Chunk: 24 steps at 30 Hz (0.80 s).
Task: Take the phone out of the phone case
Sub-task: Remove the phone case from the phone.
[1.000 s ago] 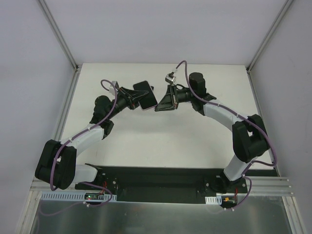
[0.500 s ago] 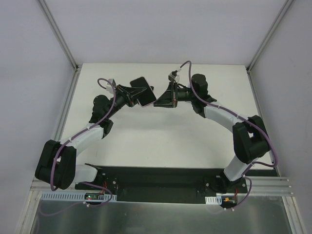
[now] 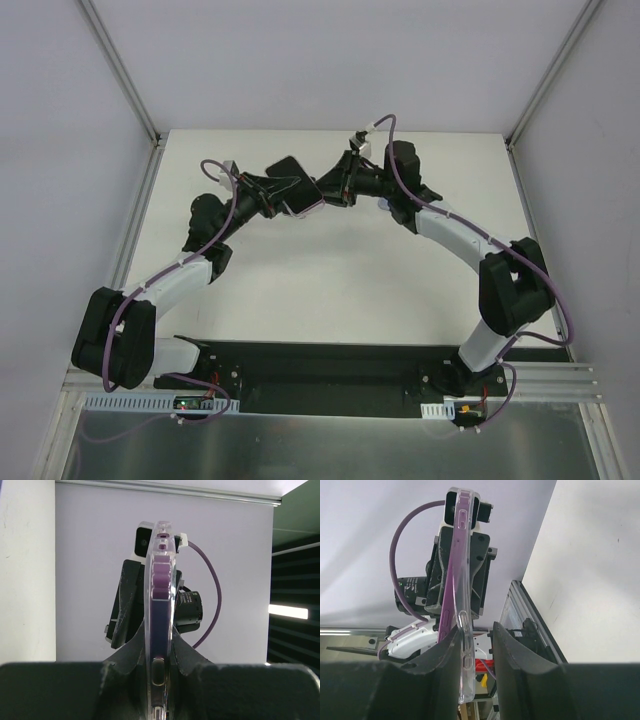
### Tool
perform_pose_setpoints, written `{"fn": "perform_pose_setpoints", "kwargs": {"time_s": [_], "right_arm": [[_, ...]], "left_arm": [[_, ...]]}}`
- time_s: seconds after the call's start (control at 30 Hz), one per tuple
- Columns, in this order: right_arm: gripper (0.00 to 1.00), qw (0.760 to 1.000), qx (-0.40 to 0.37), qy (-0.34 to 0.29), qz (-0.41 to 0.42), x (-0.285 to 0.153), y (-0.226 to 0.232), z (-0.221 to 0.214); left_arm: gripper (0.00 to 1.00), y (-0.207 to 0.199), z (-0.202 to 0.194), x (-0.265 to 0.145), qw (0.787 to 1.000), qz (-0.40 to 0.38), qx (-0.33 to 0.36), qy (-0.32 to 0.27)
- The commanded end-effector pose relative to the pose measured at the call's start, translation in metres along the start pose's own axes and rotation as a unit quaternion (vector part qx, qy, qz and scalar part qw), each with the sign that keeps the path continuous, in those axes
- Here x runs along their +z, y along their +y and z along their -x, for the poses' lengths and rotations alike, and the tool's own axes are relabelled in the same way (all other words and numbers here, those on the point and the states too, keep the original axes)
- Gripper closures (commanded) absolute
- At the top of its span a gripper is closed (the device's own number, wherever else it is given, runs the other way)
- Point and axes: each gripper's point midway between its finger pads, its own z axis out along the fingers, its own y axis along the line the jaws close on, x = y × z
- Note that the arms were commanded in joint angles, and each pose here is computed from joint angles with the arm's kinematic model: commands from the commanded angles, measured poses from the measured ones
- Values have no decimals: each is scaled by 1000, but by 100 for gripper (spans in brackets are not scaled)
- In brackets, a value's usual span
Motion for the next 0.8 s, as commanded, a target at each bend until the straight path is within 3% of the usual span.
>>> {"fn": "perform_pose_setpoints", "kwargs": {"time_s": [0.0, 0.37, 0.5, 0.63, 0.7, 0.77], "right_arm": [[69, 990, 5, -104, -99, 29, -55, 37], [64, 997, -67, 24, -42, 40, -10, -38], [66, 989, -121, 54, -64, 39, -4, -56], [81, 985, -146, 55, -73, 34, 2, -58], [95, 984, -149, 56, -80, 31, 1, -60], [99, 982, -160, 50, -86, 26, 2, -59]], "left_arm": [[100, -92, -134, -56, 945, -140, 102, 279], [100, -65, -125, -35, 947, -88, 111, 288], [100, -58, -126, -30, 942, -76, 114, 306], [100, -45, -127, -26, 941, -55, 114, 313], [100, -40, -126, -25, 942, -49, 113, 312], [100, -37, -126, -25, 942, -47, 113, 311]]}}
